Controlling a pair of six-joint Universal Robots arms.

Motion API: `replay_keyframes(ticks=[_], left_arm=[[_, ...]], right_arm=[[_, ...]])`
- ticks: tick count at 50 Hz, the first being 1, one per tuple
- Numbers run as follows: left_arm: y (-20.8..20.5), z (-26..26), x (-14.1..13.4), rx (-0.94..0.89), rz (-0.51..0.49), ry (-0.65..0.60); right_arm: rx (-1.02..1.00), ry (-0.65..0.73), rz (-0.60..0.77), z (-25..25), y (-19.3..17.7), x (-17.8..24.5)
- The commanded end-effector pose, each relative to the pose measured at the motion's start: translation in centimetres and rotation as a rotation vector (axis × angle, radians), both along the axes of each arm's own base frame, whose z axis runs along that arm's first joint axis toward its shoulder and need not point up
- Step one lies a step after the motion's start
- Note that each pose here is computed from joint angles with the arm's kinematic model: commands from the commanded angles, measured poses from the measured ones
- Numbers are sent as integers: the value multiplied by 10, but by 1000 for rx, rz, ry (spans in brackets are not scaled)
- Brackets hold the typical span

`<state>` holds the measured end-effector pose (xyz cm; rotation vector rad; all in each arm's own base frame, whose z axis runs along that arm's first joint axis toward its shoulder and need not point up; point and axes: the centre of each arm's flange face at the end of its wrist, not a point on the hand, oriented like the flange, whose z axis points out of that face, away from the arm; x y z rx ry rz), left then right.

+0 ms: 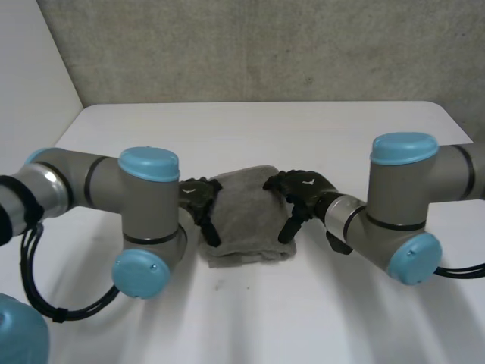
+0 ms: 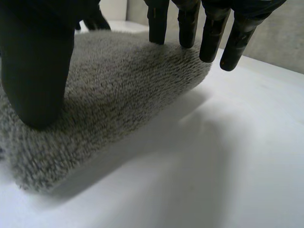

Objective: Fold the towel.

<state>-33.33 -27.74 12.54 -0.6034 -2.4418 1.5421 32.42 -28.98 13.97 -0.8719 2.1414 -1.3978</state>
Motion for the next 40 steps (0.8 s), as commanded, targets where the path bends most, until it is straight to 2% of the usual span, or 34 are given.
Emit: replay_keyframes(ticks=[1, 6, 11, 13, 14, 16, 18, 19, 21, 22, 24, 25, 27, 28, 30, 34, 36, 40], left_arm=[[10, 9, 8, 0, -1, -3], [20, 25, 0, -35, -29, 23], [25, 55, -7, -100, -50, 72], [28, 86, -4, -162, -49, 116], [28, 86, -4, -162, -49, 117], [30, 104, -1, -198, -47, 143], [33, 141, 8, -274, -33, 195], [33, 142, 8, -274, -33, 195], [30, 180, 29, -359, 13, 241], [29, 180, 29, -359, 14, 241], [25, 218, 54, -452, 71, 279], [25, 218, 54, -453, 71, 279], [17, 246, 82, -522, 128, 270], [17, 246, 82, -522, 129, 270], [8, 261, 108, -541, 174, 231], [6, 259, 117, -489, 160, 203], [8, 253, 115, -441, 114, 195], [8, 248, 115, -420, 89, 195]], right_arm=[[-146, 155, 27, -1, 6, 8], [-251, 205, 10, 21, 6, 8], [-342, 150, -23, 65, 5, 4], [-420, 106, -50, 101, 6, -1], [-421, 105, -50, 101, 6, -1], [-513, 60, -108, 137, 1, -15], [-555, 47, -154, 152, -5, -27], [-555, 47, -155, 152, -5, -27], [-629, 23, -241, 181, -12, -49], [-630, 23, -241, 181, -12, -49], [-703, -8, -310, 213, -9, -69], [-703, -9, -310, 213, -9, -69], [-742, -33, -360, 234, -8, -86], [-742, -33, -360, 234, -8, -86], [-763, -30, -402, 244, -11, -102], [-745, -10, -424, 244, -14, -111], [-706, 5, -400, 243, -10, -110], [-661, 14, -344, 239, -4, -105]])
